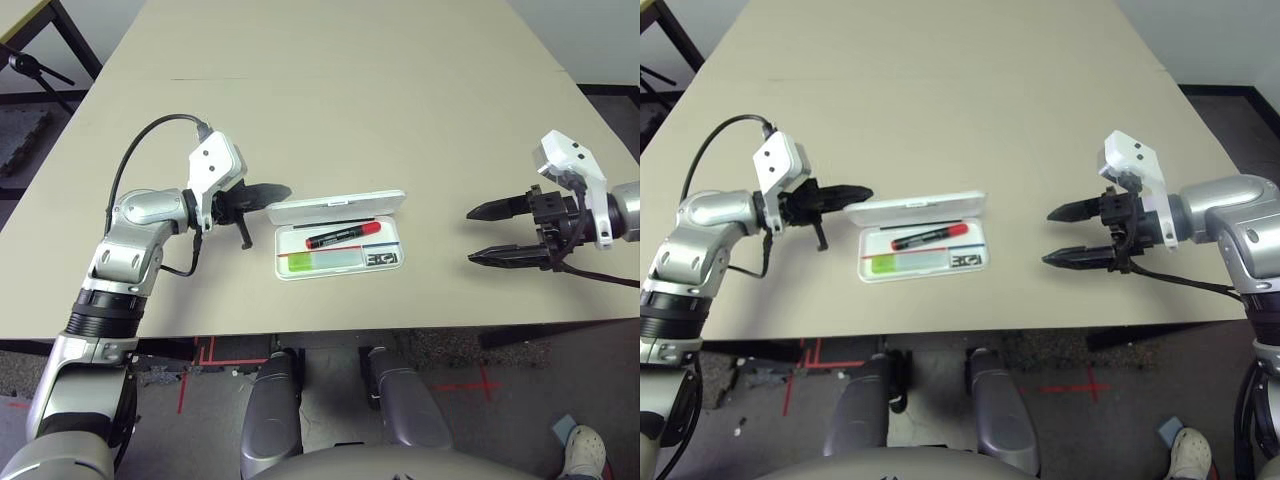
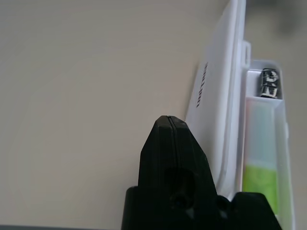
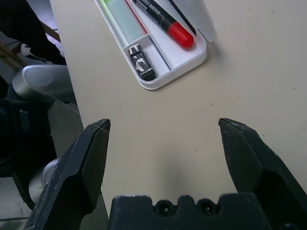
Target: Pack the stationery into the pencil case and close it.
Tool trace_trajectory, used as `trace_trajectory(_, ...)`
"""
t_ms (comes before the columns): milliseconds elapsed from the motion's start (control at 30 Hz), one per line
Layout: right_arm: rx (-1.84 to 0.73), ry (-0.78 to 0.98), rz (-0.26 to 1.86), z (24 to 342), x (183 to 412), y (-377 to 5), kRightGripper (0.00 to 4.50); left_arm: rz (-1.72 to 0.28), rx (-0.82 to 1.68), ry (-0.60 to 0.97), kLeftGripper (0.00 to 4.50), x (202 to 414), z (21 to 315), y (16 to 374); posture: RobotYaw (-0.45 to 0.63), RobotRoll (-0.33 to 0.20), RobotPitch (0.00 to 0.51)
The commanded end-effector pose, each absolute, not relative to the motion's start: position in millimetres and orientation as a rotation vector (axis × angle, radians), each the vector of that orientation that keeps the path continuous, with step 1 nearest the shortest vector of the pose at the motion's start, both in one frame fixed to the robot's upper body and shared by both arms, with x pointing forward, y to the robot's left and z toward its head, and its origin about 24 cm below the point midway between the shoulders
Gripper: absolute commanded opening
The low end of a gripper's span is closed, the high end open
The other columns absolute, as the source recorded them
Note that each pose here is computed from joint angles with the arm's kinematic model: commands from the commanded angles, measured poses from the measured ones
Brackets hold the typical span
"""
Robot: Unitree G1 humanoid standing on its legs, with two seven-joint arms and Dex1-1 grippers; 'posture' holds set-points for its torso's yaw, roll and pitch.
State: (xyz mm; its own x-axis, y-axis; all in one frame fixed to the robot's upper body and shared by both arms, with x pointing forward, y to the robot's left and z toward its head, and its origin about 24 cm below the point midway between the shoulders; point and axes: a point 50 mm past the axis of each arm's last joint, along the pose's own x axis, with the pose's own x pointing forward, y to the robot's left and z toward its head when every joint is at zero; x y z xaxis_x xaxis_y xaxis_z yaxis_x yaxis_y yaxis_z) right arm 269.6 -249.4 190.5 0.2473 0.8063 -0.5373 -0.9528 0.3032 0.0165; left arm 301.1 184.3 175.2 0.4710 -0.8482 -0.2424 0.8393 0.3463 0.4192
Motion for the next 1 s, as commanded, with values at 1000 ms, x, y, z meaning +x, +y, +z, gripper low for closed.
trace_trajectory(1000,-0.378,0.479,1.225,181,275,-245,4.5,-1.318,0.585,0.309,0.05,274,98,155,-0.09,0.0,0.174)
